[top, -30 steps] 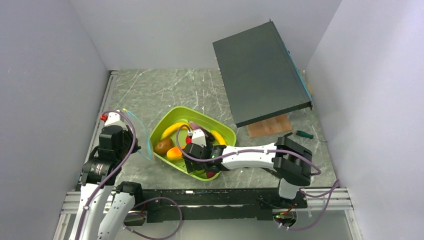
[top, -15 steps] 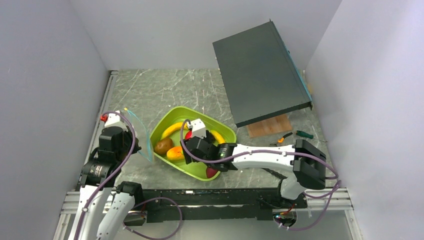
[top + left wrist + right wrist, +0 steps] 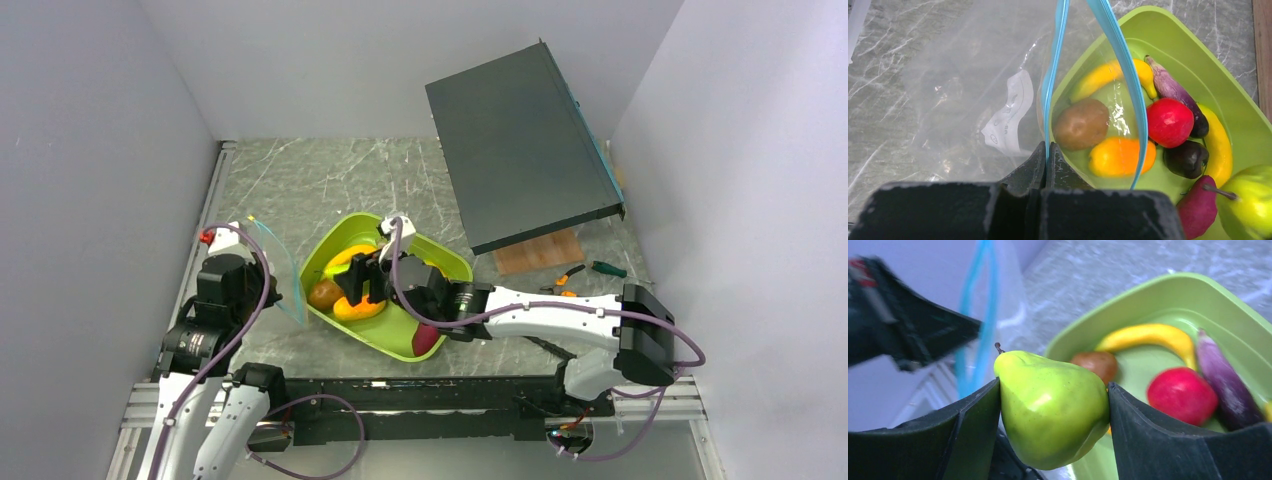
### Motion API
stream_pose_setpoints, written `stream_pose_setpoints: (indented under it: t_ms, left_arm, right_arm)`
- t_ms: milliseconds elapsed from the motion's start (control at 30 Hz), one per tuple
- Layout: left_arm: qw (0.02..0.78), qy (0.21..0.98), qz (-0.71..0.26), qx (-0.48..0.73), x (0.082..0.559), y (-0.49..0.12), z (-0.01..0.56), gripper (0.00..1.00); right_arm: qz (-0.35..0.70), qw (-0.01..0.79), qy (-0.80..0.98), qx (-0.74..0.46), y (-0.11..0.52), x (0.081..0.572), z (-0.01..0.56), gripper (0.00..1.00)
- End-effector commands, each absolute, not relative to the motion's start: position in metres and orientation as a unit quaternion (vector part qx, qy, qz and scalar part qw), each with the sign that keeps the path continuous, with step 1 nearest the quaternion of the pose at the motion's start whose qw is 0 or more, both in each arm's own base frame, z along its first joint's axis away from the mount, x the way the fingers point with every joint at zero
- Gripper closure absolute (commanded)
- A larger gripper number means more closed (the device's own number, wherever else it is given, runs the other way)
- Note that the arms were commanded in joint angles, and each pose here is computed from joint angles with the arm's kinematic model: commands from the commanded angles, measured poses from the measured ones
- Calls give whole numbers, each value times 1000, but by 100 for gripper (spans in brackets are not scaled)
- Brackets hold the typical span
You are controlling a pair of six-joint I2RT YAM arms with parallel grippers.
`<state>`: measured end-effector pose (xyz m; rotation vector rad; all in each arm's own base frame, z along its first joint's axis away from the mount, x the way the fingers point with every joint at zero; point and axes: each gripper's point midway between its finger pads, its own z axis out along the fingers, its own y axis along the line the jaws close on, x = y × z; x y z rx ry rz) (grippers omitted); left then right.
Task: Place the food in the zip-top bag and seal the zipper
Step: Pick up the fake fruit from the bin, then place the fake fruit in the zipper food storage bag.
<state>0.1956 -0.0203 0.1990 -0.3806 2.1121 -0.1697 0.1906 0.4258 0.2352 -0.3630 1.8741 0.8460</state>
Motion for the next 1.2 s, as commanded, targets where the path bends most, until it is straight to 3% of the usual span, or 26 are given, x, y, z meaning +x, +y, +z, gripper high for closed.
stream_pose_setpoints:
  t_ms: [0,300,700,1167]
  left_arm:
    - [487,857,-71,-155,198,-20,205,100]
    - [499,850,-79,-151,196,-21,211,100]
    - [511,844,-101,-128,196,-30,216,100]
    - [528,832,-104,-132,192,-28,223,100]
  right_arm:
    - [501,528,679,-91,446,181,335,100]
    - [618,419,665,39,476,196,361,100]
    - [721,218,656,52,547,185,356,100]
    - [625,294,722,43,544,205,287,100]
